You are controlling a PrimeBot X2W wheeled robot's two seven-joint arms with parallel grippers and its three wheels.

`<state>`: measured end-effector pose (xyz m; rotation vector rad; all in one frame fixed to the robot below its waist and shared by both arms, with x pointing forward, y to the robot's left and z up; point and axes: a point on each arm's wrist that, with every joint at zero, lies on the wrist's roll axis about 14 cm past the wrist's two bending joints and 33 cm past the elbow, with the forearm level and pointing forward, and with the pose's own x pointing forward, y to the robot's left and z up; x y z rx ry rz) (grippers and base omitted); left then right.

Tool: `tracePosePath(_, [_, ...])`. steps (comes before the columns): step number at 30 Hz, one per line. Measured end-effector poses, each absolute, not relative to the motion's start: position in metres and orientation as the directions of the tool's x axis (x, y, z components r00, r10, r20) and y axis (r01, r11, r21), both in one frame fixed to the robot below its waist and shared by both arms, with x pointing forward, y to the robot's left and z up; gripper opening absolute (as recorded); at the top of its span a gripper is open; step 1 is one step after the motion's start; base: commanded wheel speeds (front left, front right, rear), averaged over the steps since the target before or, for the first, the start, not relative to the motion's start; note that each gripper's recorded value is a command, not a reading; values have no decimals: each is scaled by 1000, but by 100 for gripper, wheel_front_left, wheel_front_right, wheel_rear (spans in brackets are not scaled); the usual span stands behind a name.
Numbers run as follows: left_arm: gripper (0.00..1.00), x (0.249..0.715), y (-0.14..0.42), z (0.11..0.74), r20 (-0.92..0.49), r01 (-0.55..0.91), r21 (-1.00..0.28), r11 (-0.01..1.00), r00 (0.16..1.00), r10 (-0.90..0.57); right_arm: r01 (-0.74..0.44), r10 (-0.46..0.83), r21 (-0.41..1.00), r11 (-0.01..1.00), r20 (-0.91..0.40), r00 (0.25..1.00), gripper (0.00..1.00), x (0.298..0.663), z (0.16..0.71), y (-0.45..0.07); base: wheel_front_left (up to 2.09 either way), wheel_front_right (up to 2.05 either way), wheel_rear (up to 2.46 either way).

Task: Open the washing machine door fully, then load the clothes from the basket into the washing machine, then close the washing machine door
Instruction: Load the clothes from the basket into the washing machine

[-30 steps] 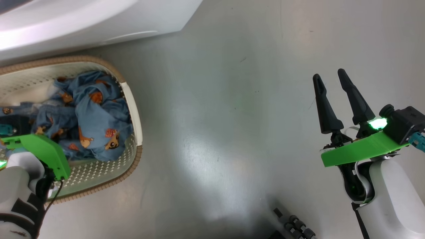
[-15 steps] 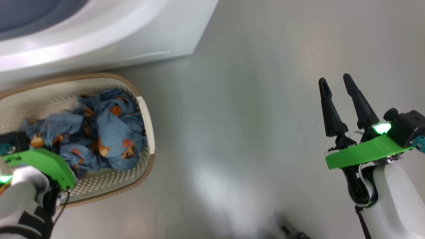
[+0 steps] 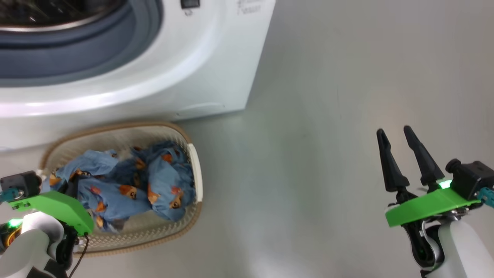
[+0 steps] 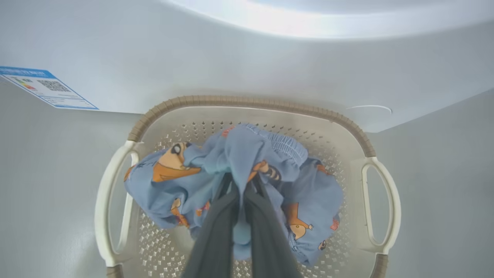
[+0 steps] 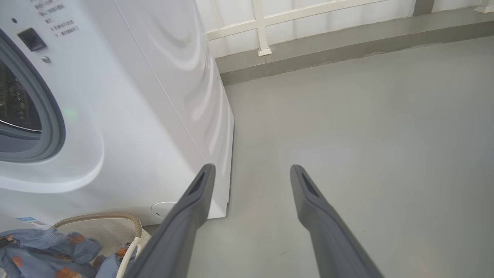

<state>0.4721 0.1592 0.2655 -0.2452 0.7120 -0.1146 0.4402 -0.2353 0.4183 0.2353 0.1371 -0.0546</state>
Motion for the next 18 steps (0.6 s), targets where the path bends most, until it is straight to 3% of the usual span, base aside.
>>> tracePosePath(18, [0, 457, 181, 395, -271, 64, -236, 970, 954, -129, 65, -54, 215, 974, -56, 997, 100, 399, 463, -247, 0, 0, 0])
